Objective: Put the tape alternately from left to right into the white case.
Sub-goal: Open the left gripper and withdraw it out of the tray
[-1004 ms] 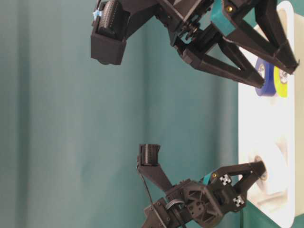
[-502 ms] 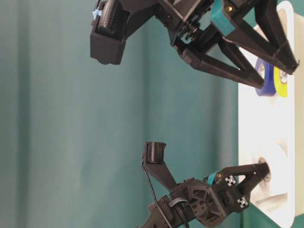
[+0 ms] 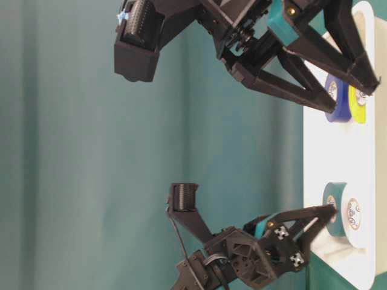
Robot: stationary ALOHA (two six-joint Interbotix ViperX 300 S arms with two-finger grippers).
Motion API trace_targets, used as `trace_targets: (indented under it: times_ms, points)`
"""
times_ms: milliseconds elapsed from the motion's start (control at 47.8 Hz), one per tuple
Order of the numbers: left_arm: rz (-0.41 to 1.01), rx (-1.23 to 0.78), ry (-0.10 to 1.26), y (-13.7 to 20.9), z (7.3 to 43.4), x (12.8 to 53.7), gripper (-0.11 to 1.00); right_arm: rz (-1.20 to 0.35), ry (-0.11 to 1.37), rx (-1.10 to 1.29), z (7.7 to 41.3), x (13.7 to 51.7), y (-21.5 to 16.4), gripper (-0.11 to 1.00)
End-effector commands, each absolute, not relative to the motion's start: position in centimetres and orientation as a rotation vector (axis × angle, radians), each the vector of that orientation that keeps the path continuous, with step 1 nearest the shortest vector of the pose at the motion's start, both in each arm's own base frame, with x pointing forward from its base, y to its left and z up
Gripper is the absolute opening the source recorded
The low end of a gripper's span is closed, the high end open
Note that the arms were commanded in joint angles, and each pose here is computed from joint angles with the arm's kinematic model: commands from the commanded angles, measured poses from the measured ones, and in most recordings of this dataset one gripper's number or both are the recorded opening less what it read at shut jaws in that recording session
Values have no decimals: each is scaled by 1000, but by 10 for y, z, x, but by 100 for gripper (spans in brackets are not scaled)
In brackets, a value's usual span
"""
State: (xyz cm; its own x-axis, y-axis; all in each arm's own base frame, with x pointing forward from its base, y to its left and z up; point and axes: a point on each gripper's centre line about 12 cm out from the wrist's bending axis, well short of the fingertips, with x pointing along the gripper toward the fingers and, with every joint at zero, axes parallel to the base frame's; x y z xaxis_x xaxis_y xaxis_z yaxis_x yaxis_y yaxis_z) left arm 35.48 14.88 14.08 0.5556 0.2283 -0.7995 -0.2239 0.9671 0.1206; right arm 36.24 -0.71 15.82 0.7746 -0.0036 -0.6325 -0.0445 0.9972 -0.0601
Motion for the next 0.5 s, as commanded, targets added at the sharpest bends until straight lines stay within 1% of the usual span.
trace_targets:
  times_ms: [0,356,481]
  points:
    - [277,17,891,150,160,358,100,28,654,-75,167,364,-6,82]
    - [259,20,899,143,157,358,100,27,653,-74,167,364,-6,82]
    - [241,27,900,135,157,360,100,27,654,-72,167,364,-6,82]
